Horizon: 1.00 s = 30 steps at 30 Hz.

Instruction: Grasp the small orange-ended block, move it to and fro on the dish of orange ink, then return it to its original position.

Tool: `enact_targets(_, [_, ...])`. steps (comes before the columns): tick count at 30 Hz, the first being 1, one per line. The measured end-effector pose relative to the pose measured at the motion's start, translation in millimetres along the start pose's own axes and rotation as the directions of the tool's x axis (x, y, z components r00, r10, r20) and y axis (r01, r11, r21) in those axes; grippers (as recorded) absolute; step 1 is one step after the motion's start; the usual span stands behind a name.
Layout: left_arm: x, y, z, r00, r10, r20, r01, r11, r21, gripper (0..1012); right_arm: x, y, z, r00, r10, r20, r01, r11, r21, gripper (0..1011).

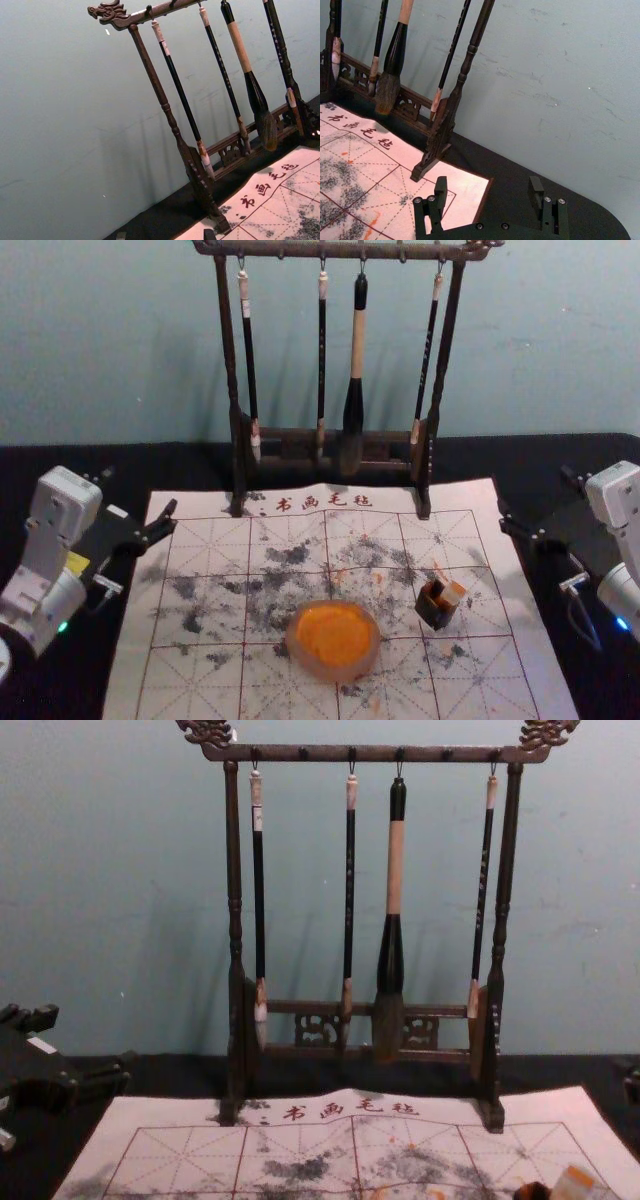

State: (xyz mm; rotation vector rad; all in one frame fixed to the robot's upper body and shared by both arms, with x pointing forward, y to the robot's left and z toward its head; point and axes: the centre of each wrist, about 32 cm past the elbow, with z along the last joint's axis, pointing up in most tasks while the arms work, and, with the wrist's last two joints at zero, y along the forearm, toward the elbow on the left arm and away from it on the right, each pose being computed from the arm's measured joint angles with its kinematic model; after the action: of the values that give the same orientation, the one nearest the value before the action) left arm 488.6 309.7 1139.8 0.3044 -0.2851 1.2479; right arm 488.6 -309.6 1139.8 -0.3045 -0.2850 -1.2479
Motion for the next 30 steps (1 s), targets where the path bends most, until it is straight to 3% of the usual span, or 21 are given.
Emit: enact_targets(30, [0.0, 0.0, 0.0, 1.0000, 0.000, 0.000, 0.000, 1.0000, 0.000, 1001, 0.0, 0.0, 0.0, 1.000, 0.000, 0.000, 0.000, 1.000, 0.000, 1003])
